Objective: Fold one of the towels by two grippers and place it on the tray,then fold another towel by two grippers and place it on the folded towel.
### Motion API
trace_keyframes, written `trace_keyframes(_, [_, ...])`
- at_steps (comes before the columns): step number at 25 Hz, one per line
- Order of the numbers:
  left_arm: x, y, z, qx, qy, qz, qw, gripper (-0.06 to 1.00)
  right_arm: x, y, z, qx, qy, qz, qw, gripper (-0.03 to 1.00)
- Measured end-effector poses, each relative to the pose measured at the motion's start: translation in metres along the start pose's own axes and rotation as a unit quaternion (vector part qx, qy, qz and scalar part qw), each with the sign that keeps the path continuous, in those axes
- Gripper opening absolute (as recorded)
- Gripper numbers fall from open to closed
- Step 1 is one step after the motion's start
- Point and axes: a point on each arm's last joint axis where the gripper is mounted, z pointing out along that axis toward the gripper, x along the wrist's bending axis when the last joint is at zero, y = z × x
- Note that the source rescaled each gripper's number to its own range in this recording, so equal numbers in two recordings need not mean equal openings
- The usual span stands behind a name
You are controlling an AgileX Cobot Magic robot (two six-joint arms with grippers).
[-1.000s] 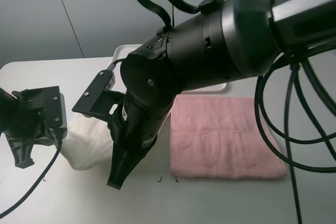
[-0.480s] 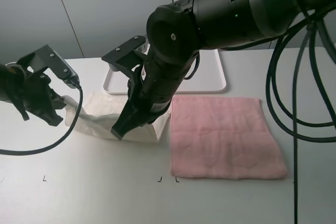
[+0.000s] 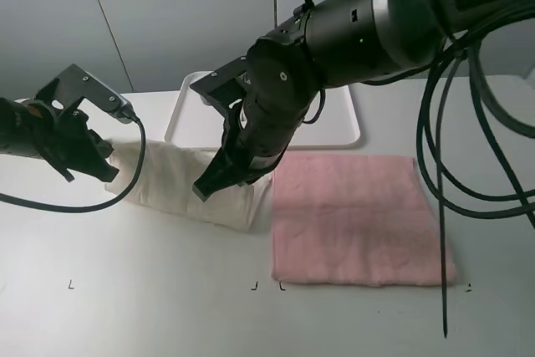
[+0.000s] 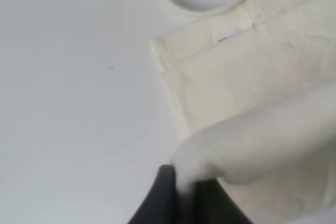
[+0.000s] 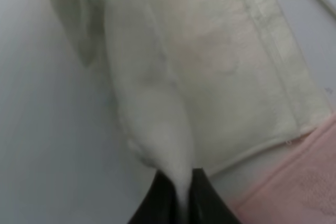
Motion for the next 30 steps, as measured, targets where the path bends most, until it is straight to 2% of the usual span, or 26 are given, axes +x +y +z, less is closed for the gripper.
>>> trace_keyframes(6, [-0.001, -0.005, 0.018, -0.002, 0.012, -0.011, 1.000, 0.00, -0.011, 0.001, 0.018, -0.018, -0.036, 0.024, 0.999, 0.00])
trace_keyframes(8, [0.000, -0.005, 0.021, -0.009, 0.019, -0.012, 1.000, 0.00, -0.014, 0.002, 0.022, -0.023, -0.046, 0.013, 0.999, 0.00])
trace_keyframes(10, [0.002, -0.003, 0.021, -0.021, 0.029, -0.013, 0.999, 0.02, -0.016, 0.003, 0.025, -0.030, -0.056, -0.003, 0.998, 0.03])
trace_keyframes(11, [0.003, -0.002, 0.021, -0.029, 0.035, -0.012, 0.999, 0.07, -0.016, 0.003, 0.026, -0.032, -0.058, -0.007, 0.998, 0.07])
trace_keyframes(13, [0.005, 0.001, 0.021, -0.044, 0.047, -0.012, 0.998, 0.26, -0.017, 0.005, 0.026, -0.040, -0.062, -0.003, 0.997, 0.26])
trace_keyframes(15, [0.006, 0.003, 0.021, -0.054, 0.056, -0.012, 0.997, 0.55, -0.017, 0.008, 0.025, -0.056, -0.064, 0.013, 0.996, 0.54])
trace_keyframes(16, [0.007, 0.003, 0.021, -0.059, 0.059, -0.012, 0.996, 0.72, -0.018, 0.009, 0.025, -0.065, -0.064, 0.034, 0.995, 0.71])
trace_keyframes(17, [0.008, 0.005, 0.021, -0.064, 0.063, -0.013, 0.996, 0.85, -0.019, 0.010, 0.025, -0.071, -0.068, 0.042, 0.994, 0.86])
trace_keyframes(18, [0.008, 0.005, 0.021, -0.064, 0.063, -0.013, 0.996, 0.93, -0.019, 0.010, 0.025, -0.074, -0.071, 0.052, 0.993, 0.93])
trace_keyframes(19, [0.009, 0.007, 0.022, -0.061, 0.059, -0.014, 0.996, 0.97, -0.020, 0.012, 0.024, -0.077, -0.076, 0.062, 0.992, 0.97])
trace_keyframes(23, [0.016, 0.019, 0.028, -0.011, 0.014, -0.035, 0.999, 0.99, -0.023, 0.017, 0.019, -0.065, -0.092, 0.065, 0.992, 1.00])
trace_keyframes(25, [0.023, 0.027, 0.035, 0.030, -0.018, -0.071, 0.997, 0.99, -0.025, 0.021, 0.016, -0.052, -0.081, 0.079, 0.992, 1.00])
trace_keyframes(27, [0.031, 0.039, 0.043, 0.077, -0.052, -0.108, 0.990, 0.99, -0.028, 0.023, 0.014, -0.031, -0.059, 0.088, 0.994, 1.00])
trace_keyframes(30, [0.040, 0.051, 0.059, 0.153, -0.075, -0.153, 0.973, 0.99, -0.031, 0.024, 0.010, 0.005, -0.023, 0.096, 0.995, 1.00])
